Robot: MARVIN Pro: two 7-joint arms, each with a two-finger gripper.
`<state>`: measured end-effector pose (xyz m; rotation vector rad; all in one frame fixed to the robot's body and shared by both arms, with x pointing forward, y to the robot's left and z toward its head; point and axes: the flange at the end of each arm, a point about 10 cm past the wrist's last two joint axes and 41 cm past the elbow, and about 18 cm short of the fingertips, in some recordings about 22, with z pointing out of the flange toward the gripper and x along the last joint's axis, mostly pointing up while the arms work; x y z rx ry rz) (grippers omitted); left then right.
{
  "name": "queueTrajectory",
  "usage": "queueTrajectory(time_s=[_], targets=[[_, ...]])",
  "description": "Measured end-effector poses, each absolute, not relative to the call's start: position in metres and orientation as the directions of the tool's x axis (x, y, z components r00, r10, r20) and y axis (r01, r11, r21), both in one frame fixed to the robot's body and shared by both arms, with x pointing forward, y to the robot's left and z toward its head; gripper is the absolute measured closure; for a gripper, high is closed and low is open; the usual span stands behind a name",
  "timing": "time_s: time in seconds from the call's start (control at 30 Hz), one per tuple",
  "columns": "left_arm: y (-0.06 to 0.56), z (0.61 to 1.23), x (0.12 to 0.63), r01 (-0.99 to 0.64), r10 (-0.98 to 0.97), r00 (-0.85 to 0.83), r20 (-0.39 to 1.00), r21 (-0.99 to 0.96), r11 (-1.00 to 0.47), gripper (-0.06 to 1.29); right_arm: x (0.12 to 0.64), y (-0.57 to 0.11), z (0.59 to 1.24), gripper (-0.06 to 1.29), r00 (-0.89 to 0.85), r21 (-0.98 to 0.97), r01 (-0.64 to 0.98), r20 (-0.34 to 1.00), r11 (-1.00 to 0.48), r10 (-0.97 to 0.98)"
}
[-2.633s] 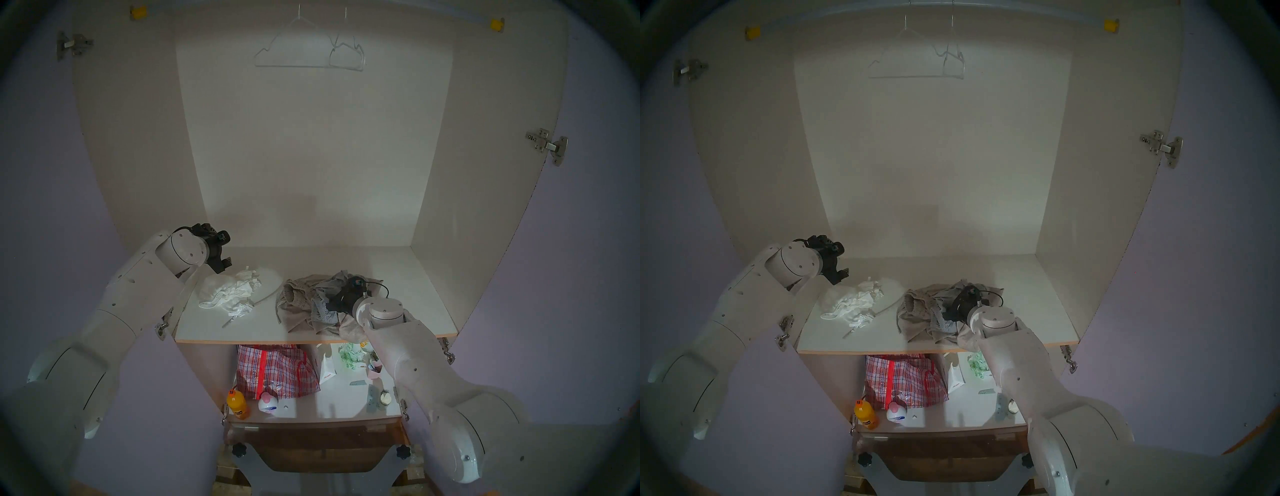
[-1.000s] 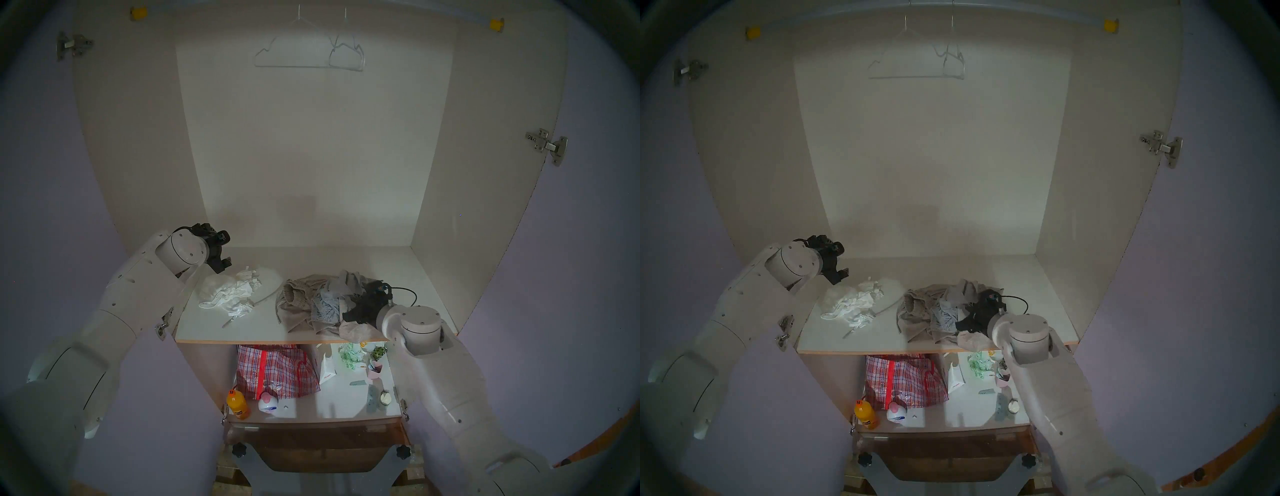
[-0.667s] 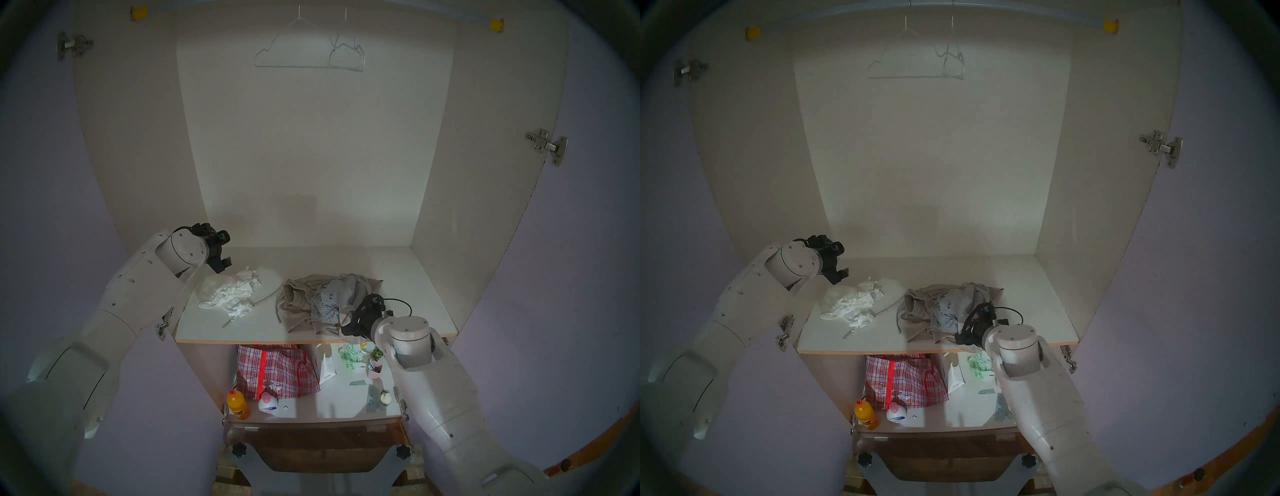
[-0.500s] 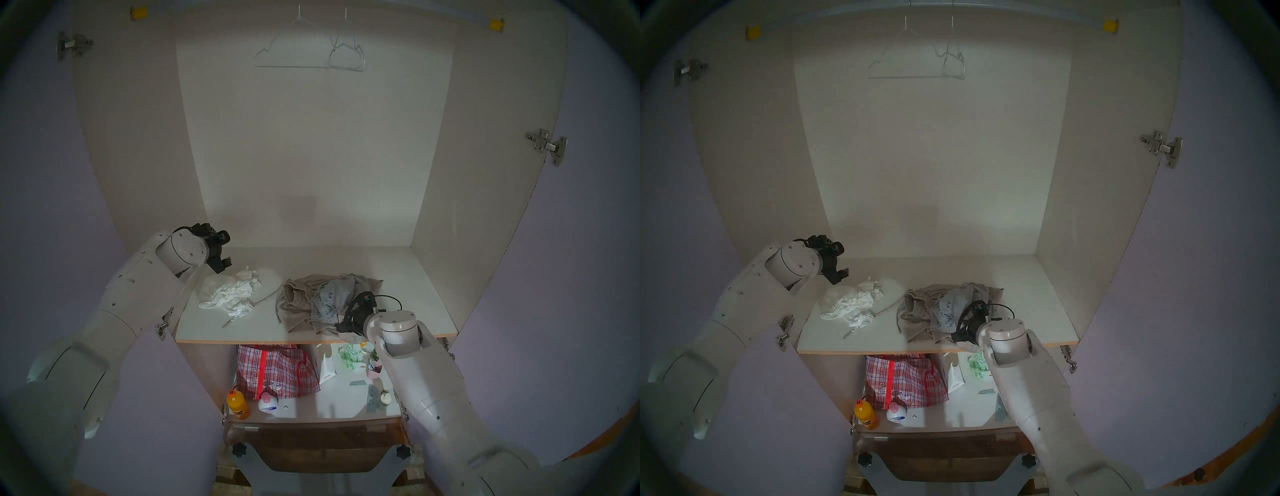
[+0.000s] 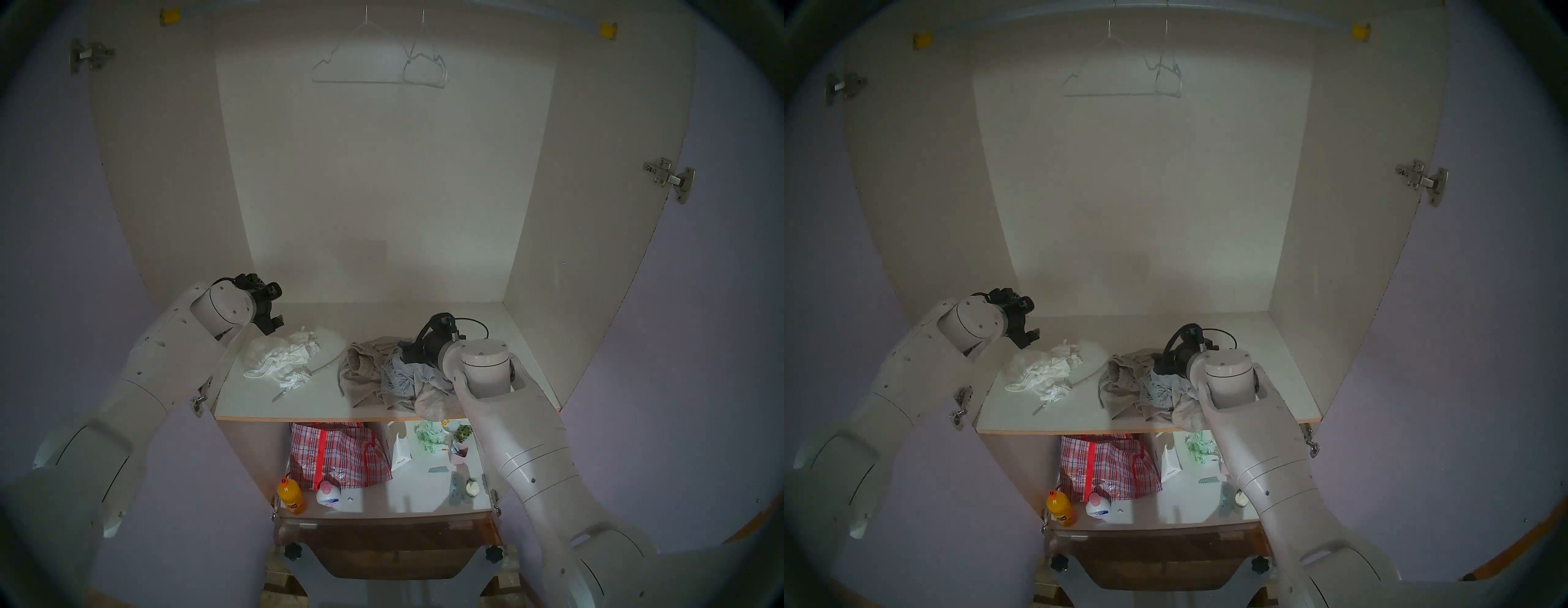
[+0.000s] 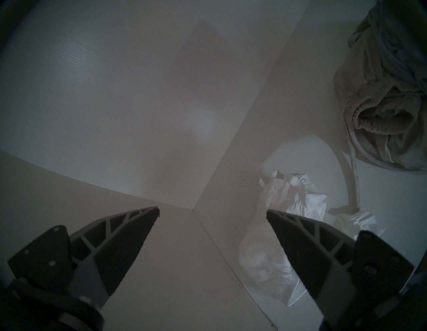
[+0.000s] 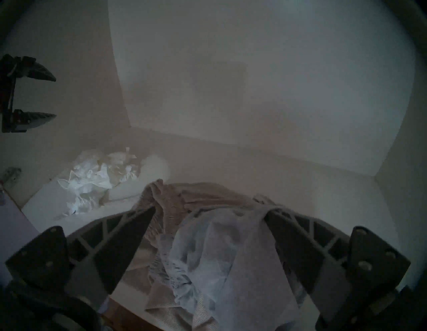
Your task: Sort tops into two piles: light colors and dark colors
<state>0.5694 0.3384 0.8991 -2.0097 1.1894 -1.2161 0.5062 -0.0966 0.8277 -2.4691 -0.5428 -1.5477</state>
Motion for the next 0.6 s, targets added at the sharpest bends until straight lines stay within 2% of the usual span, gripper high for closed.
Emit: queueTrajectory(time_s=[0.1,0.2,0.23,0.3,0.33,0.37,0.6], targets=[[0.339,0.899,0.569,-0.421,-0.871,0.218,0.441,-0.762,-0.491,-0.02,0.510,-0.089,0.792,-0.01,0.452,0.085,0.398,0.848,-0.914,0.276],[0.338,0.899,0.569,-0.421,-0.871,0.218,0.441,-0.762,-0.491,-0.02,0.514,-0.085,0.768,-0.01,0.440,0.125,0.418,0.839,-0.900,0.321],[0.338,0.899,0.569,-0.421,-0.871,0.218,0.441,-0.762,-0.491,-0.02,0.517,-0.086,0.765,0.09,0.428,0.133,0.414,0.844,-0.901,0.322],[0.339,0.899,0.569,-0.421,-0.871,0.219,0.441,-0.762,-0.491,-0.02,0.520,-0.088,0.757,0.87,0.406,0.141,0.410,0.857,-0.901,0.319],[0.339,0.899,0.569,-0.421,-0.871,0.218,0.441,-0.762,-0.491,-0.02,0.519,-0.091,0.751,1.17,0.397,0.145,0.404,0.862,-0.903,0.316],[0.338,0.899,0.569,-0.421,-0.871,0.218,0.441,-0.762,-0.492,-0.02,0.518,-0.092,0.748,1.24,0.388,0.146,0.401,0.867,-0.904,0.313],[0.338,0.899,0.569,-0.421,-0.871,0.219,0.441,-0.762,-0.492,-0.02,0.515,-0.088,0.775,1.25,0.267,0.142,0.395,0.928,-0.908,0.261]])
